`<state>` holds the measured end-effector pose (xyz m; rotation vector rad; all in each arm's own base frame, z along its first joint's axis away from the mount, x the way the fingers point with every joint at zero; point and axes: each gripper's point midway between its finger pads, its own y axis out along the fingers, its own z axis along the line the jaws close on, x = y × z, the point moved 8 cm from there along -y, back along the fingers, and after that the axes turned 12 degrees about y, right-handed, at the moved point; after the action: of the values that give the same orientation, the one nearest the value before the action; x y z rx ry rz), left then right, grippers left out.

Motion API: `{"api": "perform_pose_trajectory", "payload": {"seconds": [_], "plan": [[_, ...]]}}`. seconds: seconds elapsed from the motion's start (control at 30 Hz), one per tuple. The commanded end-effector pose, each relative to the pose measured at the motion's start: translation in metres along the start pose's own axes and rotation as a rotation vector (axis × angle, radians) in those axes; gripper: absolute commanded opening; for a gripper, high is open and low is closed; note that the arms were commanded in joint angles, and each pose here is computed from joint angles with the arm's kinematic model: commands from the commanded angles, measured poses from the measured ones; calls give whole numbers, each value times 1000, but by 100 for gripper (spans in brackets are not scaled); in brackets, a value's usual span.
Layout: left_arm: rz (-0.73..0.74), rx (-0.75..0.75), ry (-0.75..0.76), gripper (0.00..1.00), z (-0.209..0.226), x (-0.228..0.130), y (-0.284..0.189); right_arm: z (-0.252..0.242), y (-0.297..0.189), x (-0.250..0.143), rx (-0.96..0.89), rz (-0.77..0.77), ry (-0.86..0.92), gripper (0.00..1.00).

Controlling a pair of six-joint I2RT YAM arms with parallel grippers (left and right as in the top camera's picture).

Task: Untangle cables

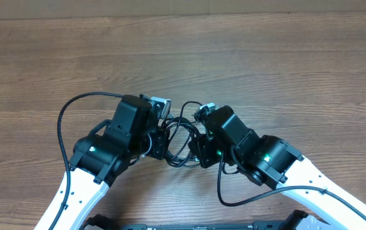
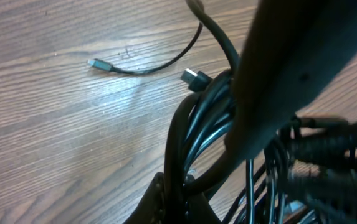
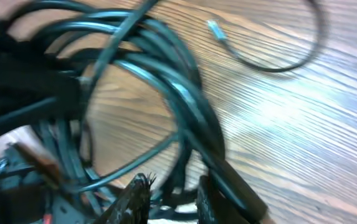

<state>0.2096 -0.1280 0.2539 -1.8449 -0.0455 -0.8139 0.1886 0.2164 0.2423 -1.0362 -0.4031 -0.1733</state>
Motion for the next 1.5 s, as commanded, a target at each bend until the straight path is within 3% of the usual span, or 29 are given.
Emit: {"api": "perform_pose_trajectory", "payload": {"seconds": [0.0, 0.17, 0.27, 0.53, 0.57, 0.67, 0.87, 0.97, 1.13, 1.3, 1.4, 1.47], "plan": [[-21, -28, -2, 4, -3, 3, -5, -5, 2, 3, -59, -42, 31, 25], [-21, -30, -1, 4, -3, 3, -5, -5, 2, 4, -57, -46, 31, 31], [-25, -37, -2, 4, -4, 3, -5, 0, 2, 2, -8, -16, 30, 27], [-66, -165, 15, 4, -16, 11, -6, 3, 11, 0, 17, 23, 31, 26], [-66, -168, 15, 4, -16, 11, -6, 2, 12, 0, 13, 26, 32, 24], [-60, -161, 14, 4, -16, 10, -6, 2, 13, 0, 11, 23, 32, 4], [-42, -11, 3, 4, -2, 6, -5, 10, -7, 8, 48, -25, 28, 4], [-47, 90, -85, 4, 8, 6, -5, 14, -26, 11, 81, -64, 23, 4], [-101, 328, -438, 4, 33, 2, -10, 11, -58, 2, 105, -101, 24, 4], [-148, 338, -688, 4, 49, 3, -15, -4, -68, -2, 11, -137, 136, 4], [-144, 265, -654, 4, 48, 6, -14, 0, -67, 0, 35, -145, 128, 4], [-139, 204, -530, 4, 42, 11, -13, 5, -67, 2, 73, -149, 74, 4]]}}
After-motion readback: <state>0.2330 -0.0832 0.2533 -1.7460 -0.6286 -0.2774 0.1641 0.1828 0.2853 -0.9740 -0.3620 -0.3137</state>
